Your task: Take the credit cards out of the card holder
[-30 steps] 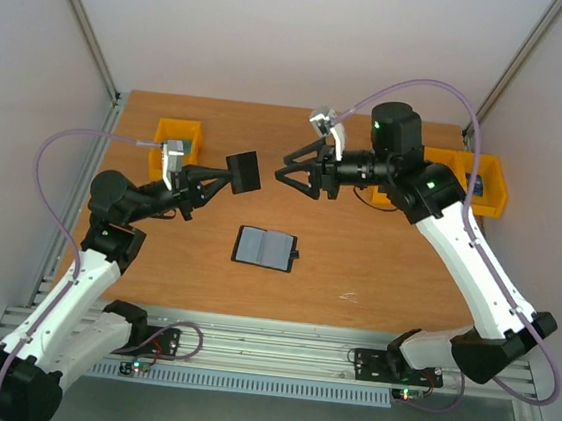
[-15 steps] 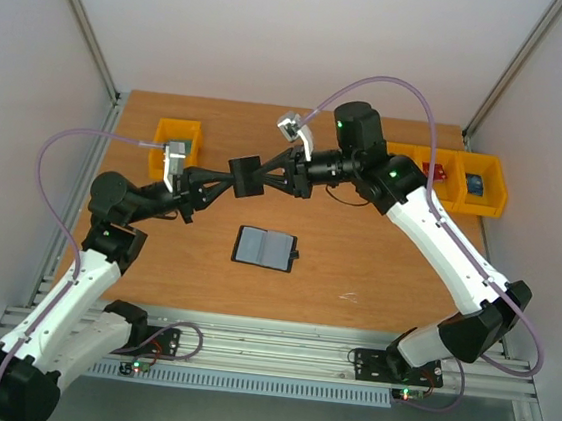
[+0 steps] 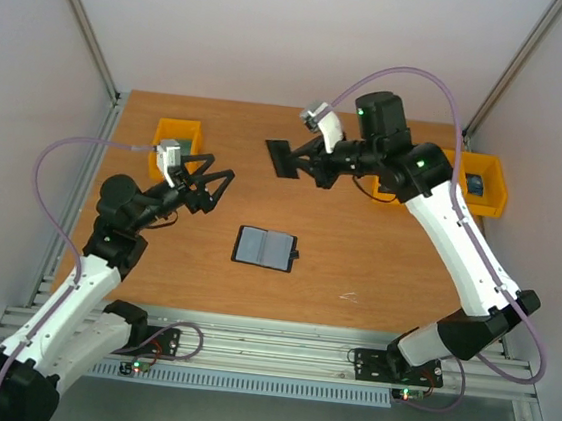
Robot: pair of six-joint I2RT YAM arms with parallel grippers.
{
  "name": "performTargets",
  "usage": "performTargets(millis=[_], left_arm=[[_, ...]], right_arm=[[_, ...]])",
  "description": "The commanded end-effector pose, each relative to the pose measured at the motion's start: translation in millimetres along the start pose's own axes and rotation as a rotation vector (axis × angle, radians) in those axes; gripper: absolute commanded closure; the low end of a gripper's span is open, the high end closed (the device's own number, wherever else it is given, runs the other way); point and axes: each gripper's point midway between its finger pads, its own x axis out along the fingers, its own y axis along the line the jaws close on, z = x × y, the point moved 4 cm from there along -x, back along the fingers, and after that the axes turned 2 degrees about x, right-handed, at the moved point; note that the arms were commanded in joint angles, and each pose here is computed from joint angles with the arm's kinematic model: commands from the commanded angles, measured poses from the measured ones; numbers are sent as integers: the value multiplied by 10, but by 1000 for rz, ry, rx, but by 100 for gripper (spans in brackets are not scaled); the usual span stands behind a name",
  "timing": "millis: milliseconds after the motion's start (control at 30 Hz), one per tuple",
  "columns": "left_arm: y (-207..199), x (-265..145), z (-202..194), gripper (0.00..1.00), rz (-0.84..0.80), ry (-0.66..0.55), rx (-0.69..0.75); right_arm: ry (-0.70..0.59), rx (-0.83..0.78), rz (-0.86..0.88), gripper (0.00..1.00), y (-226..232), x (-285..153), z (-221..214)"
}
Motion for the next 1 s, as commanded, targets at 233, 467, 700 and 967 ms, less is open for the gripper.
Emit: performTargets(millis=[233,467,700,967], left_arm=[[1220,-643,-760,0,700,41,-81],[1386,-840,-1106,1,751,99,-67],[1504,-805,-1278,1,753,188,-63],[1622,-723,-1340,1,760,240,-94]], right_arm=[[518,-385,-729,99,-1833,-708,-751],[664,-392,-831,99,-2842,-1034,-1206],[782,-437,-828,99,-3601,-1065,-1575],[940,-644,-798,99,-4023,-871,-2021]])
